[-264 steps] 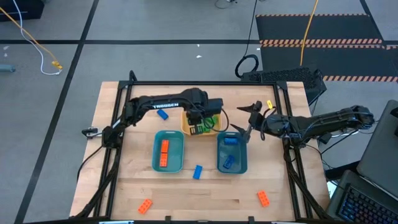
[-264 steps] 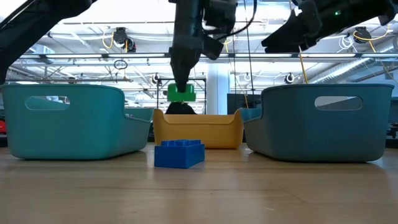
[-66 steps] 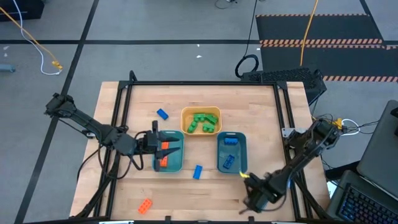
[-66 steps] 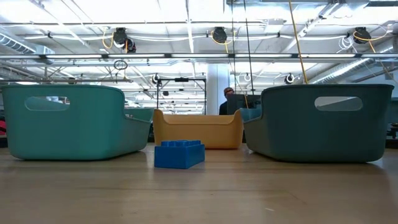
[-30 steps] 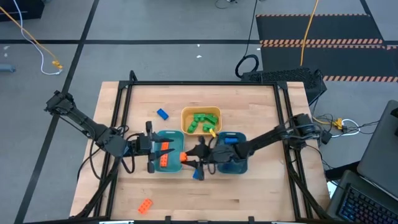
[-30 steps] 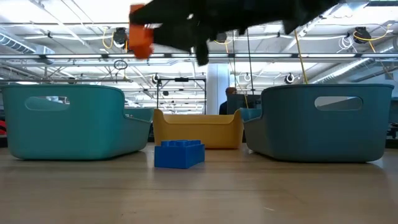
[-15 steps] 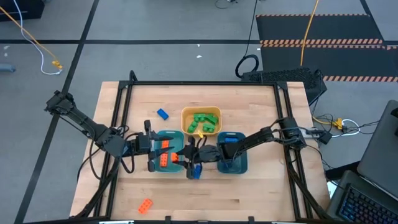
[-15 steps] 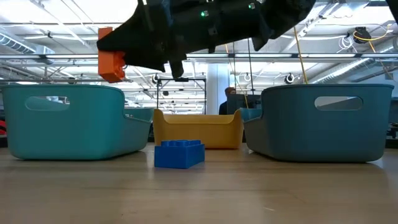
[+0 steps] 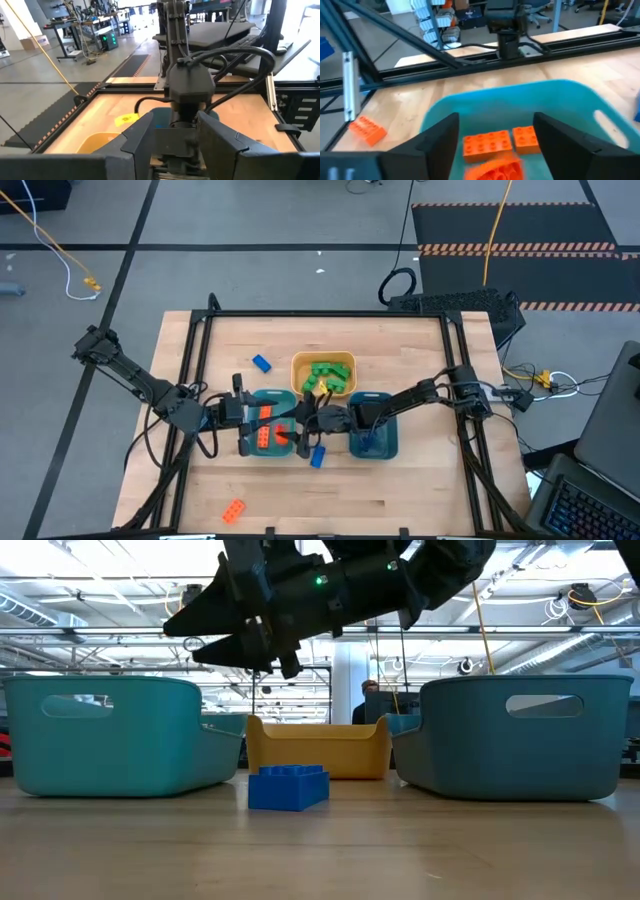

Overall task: Sort & place blocks by color
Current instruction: Put the blue game piece into the blue bin

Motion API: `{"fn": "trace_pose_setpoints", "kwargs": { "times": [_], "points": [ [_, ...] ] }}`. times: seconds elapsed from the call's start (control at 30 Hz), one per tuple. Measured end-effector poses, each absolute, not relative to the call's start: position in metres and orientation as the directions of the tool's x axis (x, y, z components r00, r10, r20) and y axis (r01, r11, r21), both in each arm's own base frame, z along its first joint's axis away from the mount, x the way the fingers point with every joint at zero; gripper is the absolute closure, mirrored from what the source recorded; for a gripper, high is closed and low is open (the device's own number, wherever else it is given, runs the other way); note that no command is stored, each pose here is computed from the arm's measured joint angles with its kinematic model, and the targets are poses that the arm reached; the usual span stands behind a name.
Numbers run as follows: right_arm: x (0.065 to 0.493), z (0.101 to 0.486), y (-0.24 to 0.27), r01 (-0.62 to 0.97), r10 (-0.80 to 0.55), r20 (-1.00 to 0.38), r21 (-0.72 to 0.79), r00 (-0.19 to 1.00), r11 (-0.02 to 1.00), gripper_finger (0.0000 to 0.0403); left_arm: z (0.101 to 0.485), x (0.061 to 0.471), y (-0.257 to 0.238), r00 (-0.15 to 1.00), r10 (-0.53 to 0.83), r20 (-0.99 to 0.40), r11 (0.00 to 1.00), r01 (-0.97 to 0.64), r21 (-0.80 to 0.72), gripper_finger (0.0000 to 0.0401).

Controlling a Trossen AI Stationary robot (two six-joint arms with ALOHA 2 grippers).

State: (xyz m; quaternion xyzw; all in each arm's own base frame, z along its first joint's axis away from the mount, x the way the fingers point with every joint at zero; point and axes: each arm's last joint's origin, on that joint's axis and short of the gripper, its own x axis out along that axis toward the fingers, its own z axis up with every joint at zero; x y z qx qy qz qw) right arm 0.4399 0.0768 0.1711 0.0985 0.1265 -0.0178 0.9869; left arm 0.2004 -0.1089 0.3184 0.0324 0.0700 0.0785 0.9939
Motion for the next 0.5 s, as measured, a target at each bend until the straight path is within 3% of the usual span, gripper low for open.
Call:
{"fn": "trace_pose_setpoints", "kwargs": {
  "times": [0.27, 0.5],
  "points": [
    [0.435, 0.179, 0.079, 0.016, 0.02, -0.29, 0.119, 0.957, 0.993, 0.0097, 0.318, 0.2, -0.109, 0.977, 0.161, -0.141, 0.986, -0.153, 0.067, 0.0252],
    [0.405, 0.193, 0.104, -0.197, 0.089, -0.537, -0.146, 0.839, 0.97, 0.0096, 0.315, 0.2, -0.109, 0.974, 0.163, -0.16, 0.986, -0.156, 0.054, 0.0252]
  ]
}}
